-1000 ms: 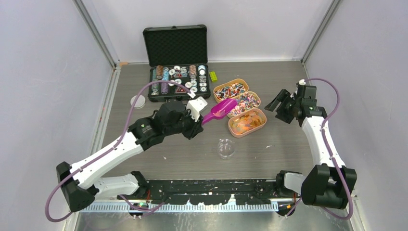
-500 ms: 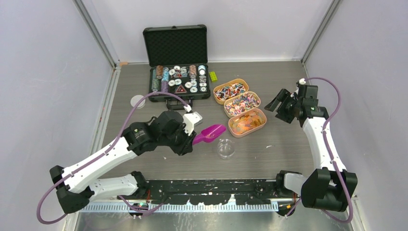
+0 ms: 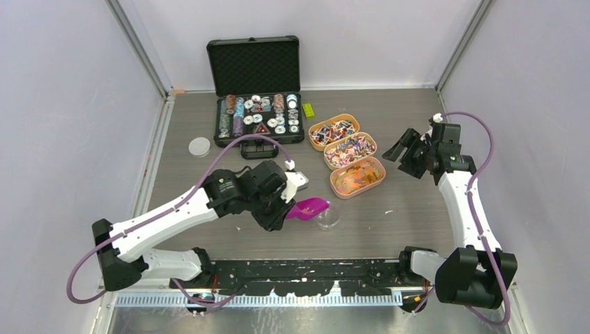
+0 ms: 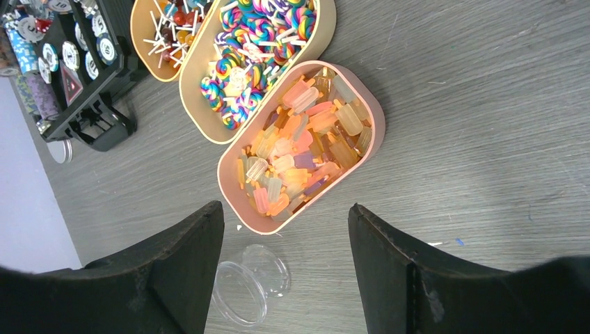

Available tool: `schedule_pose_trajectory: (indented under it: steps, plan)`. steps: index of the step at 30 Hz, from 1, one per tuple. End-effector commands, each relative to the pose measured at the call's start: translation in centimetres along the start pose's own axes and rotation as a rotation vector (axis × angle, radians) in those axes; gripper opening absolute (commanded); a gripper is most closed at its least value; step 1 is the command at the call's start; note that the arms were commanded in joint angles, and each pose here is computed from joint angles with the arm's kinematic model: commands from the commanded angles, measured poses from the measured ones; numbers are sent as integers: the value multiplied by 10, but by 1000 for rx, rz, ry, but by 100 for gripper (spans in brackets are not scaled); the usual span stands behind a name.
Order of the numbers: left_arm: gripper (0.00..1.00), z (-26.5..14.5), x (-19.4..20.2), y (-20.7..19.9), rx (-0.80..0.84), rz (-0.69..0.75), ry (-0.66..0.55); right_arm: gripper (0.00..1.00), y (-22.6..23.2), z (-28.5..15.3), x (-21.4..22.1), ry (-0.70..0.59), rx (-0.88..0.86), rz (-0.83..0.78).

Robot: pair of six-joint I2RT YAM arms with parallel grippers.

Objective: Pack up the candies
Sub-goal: Place the fake candies in the packing bottle.

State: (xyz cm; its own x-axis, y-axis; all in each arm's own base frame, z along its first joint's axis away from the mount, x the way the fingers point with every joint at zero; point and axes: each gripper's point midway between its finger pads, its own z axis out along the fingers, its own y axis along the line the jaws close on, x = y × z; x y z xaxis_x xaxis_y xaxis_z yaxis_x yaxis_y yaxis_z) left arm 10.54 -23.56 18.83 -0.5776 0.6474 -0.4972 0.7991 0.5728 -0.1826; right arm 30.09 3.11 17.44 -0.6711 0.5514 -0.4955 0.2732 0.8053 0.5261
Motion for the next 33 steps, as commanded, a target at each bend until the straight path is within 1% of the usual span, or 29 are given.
schedule_pose_trajectory:
  steps: [1,9,23,27,33]
  plan:
    - [0,-7,-9,-9,23,6,10,70,14,-11,-9,-38,-48,-33]
    - [0,-3,-11,-19,60,7,93,70,18,-12,-11,-43,-60,-26]
    - [0,2,-3,-13,8,14,271,70,20,-16,-12,-47,-63,-28]
    - [0,-2,0,-12,-2,22,324,70,19,-16,-12,-47,-56,-25]
    - [0,-6,-5,-11,-17,35,345,70,16,-14,-8,-41,-54,-20]
